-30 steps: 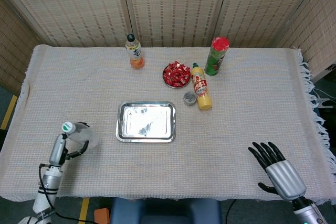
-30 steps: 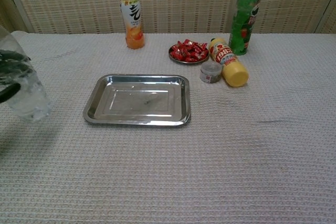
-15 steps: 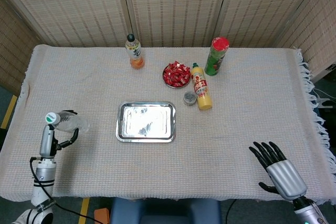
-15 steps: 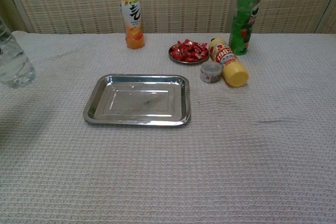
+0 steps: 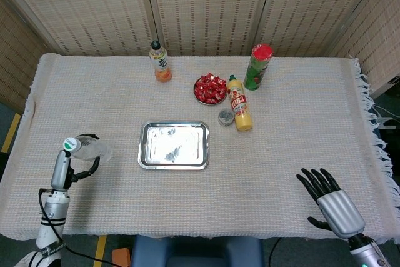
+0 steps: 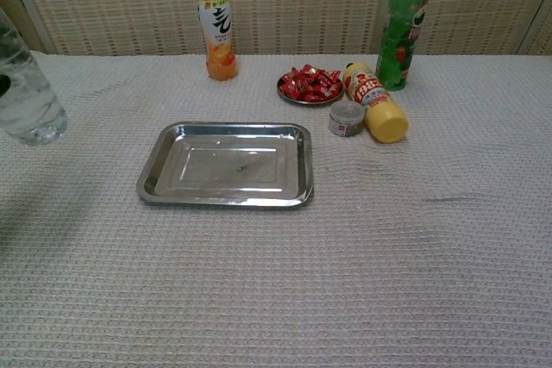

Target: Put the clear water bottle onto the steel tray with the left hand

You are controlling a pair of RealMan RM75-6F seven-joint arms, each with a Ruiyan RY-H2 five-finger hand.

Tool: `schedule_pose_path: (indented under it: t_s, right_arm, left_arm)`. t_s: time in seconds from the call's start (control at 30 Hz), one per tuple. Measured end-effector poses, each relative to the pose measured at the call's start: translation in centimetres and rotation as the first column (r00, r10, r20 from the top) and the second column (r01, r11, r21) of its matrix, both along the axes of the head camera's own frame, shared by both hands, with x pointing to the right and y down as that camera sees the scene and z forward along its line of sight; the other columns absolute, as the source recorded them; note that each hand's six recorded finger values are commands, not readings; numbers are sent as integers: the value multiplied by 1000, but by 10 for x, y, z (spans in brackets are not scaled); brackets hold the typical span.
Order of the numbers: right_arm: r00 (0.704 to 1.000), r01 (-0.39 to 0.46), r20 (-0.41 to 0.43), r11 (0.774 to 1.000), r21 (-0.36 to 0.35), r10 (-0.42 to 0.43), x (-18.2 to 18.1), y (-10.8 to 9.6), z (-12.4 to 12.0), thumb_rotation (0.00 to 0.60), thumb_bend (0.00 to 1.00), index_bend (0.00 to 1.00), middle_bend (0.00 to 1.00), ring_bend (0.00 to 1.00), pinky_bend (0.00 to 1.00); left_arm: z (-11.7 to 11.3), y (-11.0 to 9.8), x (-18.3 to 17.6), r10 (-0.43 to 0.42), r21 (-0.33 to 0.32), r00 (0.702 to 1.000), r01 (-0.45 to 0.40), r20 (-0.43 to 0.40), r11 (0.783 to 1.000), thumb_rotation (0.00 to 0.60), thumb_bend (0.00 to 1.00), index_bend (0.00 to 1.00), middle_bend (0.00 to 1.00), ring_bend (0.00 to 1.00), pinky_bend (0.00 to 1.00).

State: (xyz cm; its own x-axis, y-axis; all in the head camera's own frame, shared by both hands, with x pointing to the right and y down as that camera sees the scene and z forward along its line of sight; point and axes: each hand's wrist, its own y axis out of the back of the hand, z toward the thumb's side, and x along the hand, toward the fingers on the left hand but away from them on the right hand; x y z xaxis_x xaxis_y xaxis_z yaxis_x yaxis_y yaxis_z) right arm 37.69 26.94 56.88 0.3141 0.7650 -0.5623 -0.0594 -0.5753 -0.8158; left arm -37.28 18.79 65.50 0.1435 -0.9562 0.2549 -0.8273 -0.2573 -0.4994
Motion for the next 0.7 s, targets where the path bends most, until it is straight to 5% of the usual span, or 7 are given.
schedule_pose_path:
  t_s: [0.17,0.4,0.53,0.7]
  right_arm:
    - [1000,-9,12,1000,15,8,2,-1,-5,600,8,0,0,0,0]
    - [1000,2,11,1000,11,-2,0,1,-4,600,7,0,0,0,0]
    - [1000,4,9,1000,9,-4,0,2,-4,600,8,0,0,0,0]
    - [1000,-1,12,1000,14,1,1,1,-5,600,8,0,0,0,0]
  left_arm:
    - [4,-4,0,31,17,999,-31,7,999,600,499,326,327,206,318]
    - [-50,-21,32,37,164,994,-19,-105,986,600,499,317,324,206,320]
    - [-44,-14,45,37,105,990,-23,-135,994,600,499,313,318,202,318]
    - [-1,-1,39,58,-13,997,-59,-58,998,600,499,311,313,198,311]
